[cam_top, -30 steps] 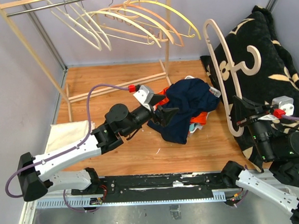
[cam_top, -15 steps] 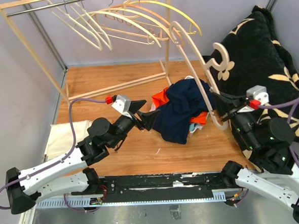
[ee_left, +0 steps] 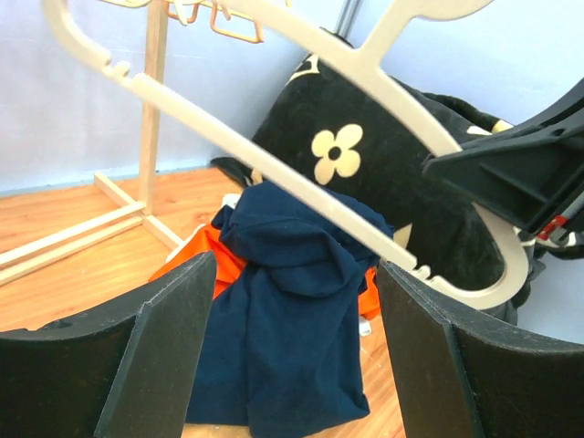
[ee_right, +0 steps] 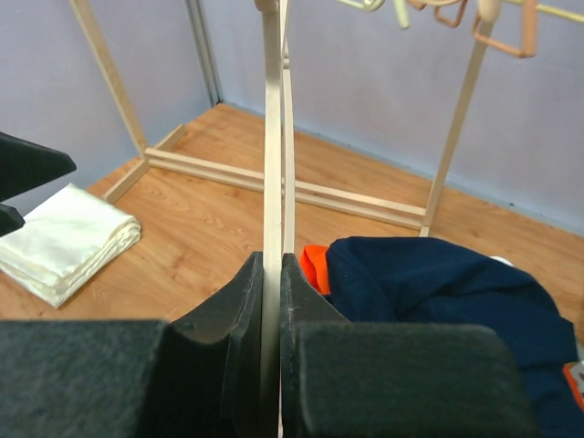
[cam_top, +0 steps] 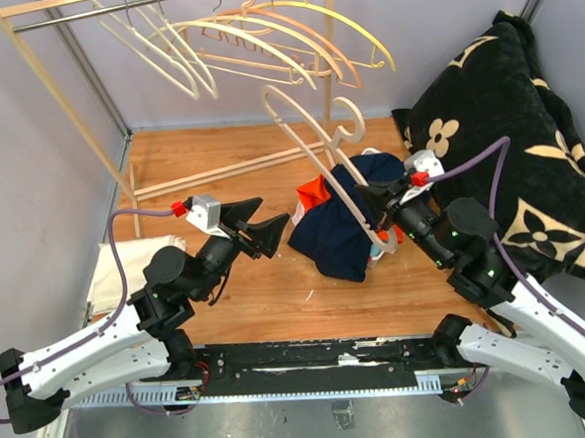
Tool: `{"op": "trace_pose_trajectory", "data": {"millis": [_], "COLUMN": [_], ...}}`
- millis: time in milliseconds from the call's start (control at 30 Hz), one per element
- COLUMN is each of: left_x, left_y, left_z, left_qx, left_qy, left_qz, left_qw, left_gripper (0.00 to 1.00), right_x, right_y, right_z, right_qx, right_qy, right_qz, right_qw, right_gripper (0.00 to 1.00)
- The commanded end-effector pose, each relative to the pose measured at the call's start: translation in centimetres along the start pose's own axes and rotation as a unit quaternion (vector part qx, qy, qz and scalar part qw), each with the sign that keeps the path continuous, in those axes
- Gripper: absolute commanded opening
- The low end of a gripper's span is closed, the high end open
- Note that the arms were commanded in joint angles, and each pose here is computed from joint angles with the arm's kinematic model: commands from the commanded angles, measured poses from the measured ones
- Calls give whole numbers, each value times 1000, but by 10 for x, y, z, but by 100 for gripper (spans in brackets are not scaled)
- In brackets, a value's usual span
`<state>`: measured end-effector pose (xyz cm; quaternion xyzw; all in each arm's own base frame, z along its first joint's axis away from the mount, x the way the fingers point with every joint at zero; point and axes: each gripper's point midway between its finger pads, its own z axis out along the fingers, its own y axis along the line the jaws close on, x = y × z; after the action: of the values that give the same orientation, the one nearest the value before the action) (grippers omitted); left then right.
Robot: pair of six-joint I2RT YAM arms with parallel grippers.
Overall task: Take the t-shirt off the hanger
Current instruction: Place the hanger on the clothesline.
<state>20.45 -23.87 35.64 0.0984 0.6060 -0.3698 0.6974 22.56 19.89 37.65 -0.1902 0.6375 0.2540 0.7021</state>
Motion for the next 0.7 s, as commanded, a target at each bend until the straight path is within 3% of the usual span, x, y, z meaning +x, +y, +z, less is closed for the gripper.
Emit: {"op": "trace_pose_trajectory", "data": {"millis": [0,400,667], "left_x": [-8,16,0], "left_y": [-1,-13,-6], "left_z": [-1,6,5], "left_qx": [-2,28,4], "left_qy": [-18,0,-18], "left_qz": [-8,-25,-27], "left_qw": [1000,999,999], "left_gripper": [75,74,74], "right_x": [-10,-10,-3], "right_y": [21,31,42], "right_z": [9,34,48], "right_qx": [-41,-49,-70], "right_qy": [-24,-14,1], "right_qz": [31,49,47], "right_qw": [998,998,996], "right_gripper": [1,1,1]}}
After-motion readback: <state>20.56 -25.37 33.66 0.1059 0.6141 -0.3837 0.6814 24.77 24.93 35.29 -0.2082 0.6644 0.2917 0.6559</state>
